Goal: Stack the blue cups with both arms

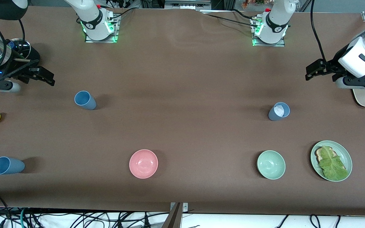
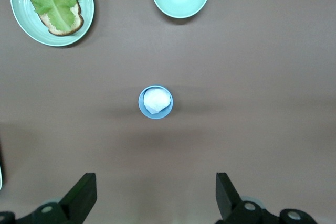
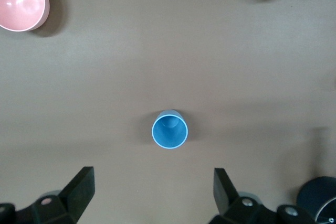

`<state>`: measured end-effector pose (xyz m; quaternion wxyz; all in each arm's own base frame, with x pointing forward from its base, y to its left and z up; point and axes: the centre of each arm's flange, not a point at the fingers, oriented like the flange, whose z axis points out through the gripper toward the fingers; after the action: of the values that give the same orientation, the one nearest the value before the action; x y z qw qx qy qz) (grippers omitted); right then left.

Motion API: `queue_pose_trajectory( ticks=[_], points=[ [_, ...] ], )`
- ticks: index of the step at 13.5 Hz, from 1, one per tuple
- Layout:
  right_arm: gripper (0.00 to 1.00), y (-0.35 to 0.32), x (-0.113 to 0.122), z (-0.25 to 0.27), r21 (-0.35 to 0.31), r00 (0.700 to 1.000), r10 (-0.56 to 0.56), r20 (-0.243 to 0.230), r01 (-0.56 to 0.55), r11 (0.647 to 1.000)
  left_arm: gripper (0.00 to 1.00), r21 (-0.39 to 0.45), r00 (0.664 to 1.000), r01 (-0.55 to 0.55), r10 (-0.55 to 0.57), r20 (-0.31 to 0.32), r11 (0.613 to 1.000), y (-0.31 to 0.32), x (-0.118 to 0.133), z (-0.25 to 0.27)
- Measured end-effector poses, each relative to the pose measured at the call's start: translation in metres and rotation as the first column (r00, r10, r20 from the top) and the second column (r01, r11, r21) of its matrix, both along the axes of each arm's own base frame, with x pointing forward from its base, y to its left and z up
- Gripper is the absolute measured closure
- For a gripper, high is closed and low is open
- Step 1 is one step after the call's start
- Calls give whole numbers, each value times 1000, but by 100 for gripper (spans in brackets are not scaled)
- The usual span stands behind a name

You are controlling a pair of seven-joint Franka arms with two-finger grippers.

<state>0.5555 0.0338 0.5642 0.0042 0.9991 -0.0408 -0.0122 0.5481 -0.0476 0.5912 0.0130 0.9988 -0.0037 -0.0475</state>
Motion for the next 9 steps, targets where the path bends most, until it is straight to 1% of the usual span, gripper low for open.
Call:
queue_pose_trajectory(
  ticks=[9],
  points=[
    [0, 0, 0, 0, 0, 1000, -1, 0, 1, 1000, 0, 0, 1000, -6, 6, -3, 1000, 4, 0, 0]
  ],
)
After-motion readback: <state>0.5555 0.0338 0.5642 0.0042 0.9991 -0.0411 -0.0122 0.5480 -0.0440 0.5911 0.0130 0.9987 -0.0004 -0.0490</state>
